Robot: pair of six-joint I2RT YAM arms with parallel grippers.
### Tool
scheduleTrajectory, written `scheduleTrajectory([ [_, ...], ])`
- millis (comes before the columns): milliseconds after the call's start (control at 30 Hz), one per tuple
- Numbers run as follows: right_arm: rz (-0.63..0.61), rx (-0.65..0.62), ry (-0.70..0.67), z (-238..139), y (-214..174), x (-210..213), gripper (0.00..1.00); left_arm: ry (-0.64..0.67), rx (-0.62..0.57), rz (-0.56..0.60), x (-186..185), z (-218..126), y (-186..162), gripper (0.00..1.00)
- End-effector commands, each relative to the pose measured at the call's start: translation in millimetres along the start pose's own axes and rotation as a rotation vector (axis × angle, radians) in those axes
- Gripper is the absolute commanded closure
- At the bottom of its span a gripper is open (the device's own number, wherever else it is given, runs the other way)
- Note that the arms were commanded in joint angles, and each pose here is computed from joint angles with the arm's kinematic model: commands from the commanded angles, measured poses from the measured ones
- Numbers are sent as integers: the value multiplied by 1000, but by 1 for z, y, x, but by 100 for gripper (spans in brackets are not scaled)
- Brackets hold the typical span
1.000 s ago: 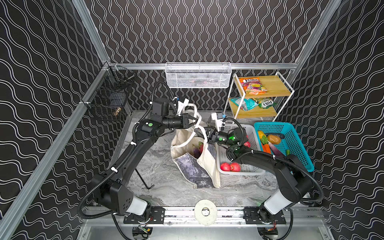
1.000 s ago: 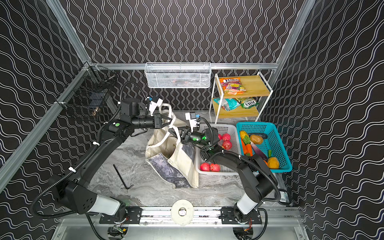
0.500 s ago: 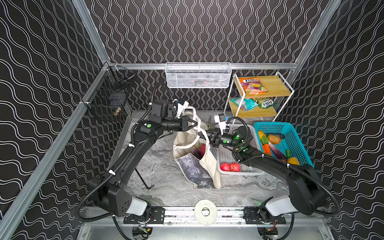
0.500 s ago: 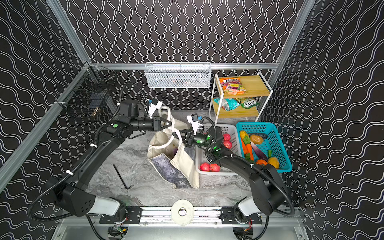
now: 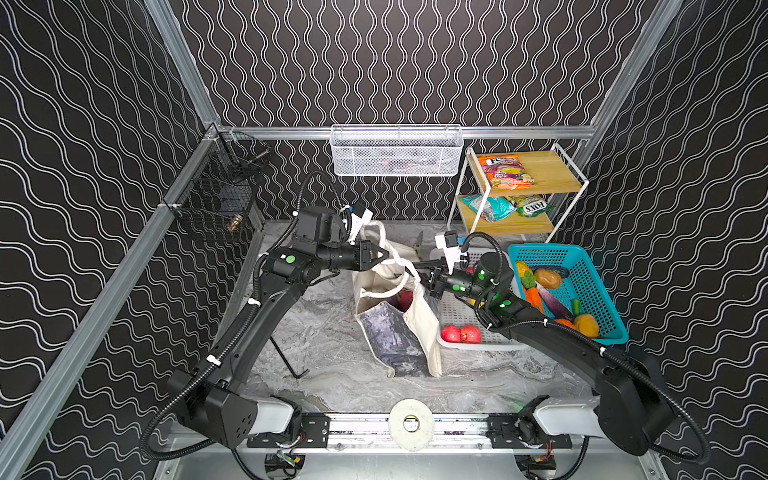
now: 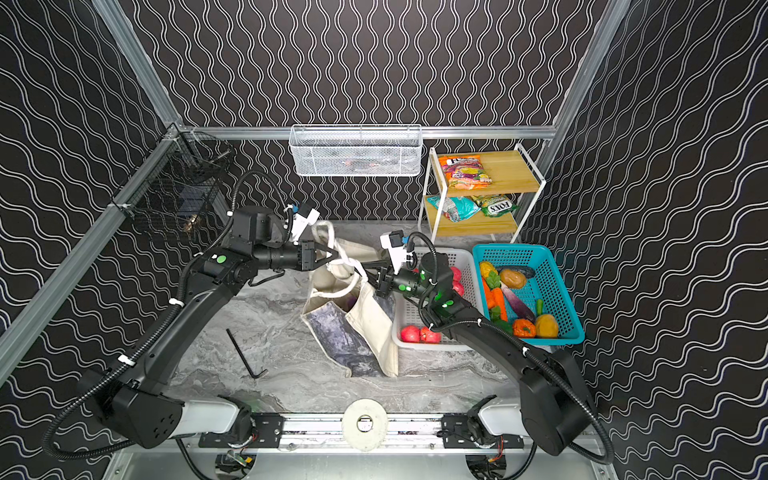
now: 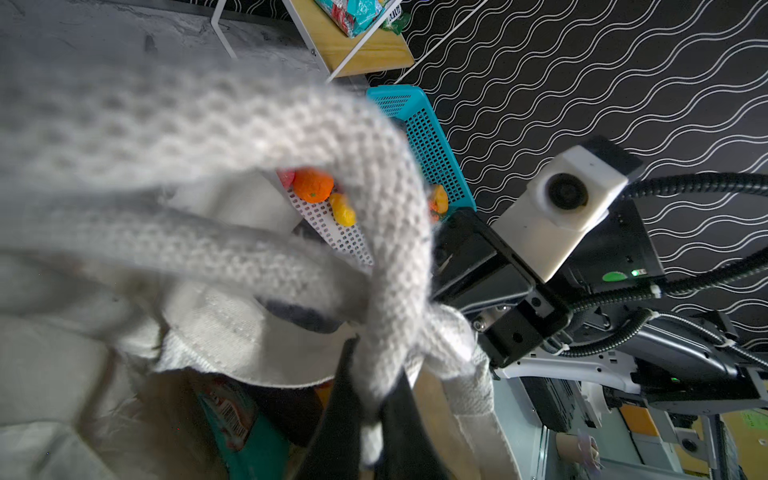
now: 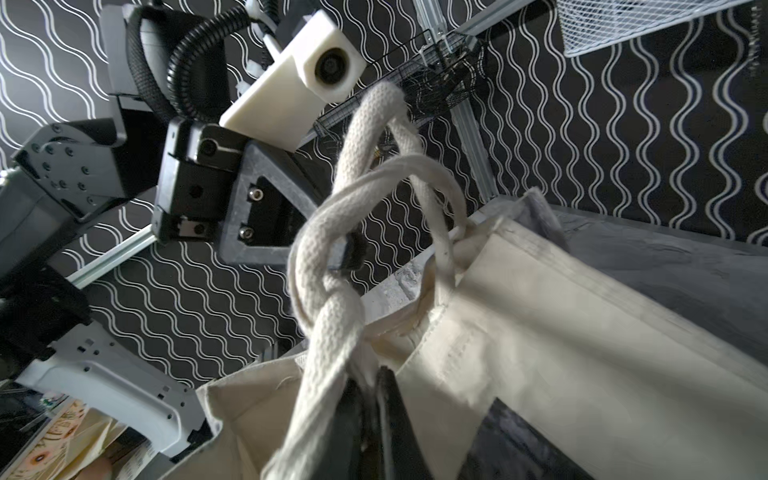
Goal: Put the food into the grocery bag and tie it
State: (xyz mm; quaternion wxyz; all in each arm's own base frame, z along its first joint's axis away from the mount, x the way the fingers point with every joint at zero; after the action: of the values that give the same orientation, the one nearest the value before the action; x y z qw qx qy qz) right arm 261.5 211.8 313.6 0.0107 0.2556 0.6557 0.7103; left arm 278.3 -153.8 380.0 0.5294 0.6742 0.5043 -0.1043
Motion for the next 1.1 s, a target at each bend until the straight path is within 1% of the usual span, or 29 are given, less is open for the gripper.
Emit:
scheduleTrajectory([
  [0,-22,-99,-290,-12,9,-23,100,121,86,-49,14,-6,-18,100],
  [233,-3,-180,-376,-29,8,-29,100,186,120,-57,22,-9,-29,100],
  [400,10,-286,-431,-48,7,-29,100,231,145,-71,30,-12,-39,100],
  [500,-14,-338,-453,-59,11,-26,100,261,153,-81,34,-16,-44,100],
  [533,-32,-335,-445,-59,12,-25,100,266,154,-84,36,-17,-46,100],
  [667,-132,-224,-332,-47,16,-19,100,240,145,-84,37,-15,-45,100],
  [800,-186,-106,-295,-40,7,-22,99,185,137,-73,31,-8,-40,100],
  [933,-246,-21,-290,-38,-2,-22,94,161,156,-56,24,5,-39,100],
  [1067,-320,44,-300,-37,-7,-21,83,143,161,-44,21,14,-37,100],
])
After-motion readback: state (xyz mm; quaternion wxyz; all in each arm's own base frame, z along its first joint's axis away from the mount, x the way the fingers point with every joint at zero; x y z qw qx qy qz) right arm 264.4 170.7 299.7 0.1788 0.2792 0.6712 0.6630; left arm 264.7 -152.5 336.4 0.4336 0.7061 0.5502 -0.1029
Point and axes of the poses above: each gripper's point midway between its finger pads, its own z axis out along the fingers, its own x axis along the line the jaws close on, y = z × x, the point moved 10 cm from there along -z, back along the fingers, and after that the axes turned 6 degrees about -z, right-handed, at the moved point
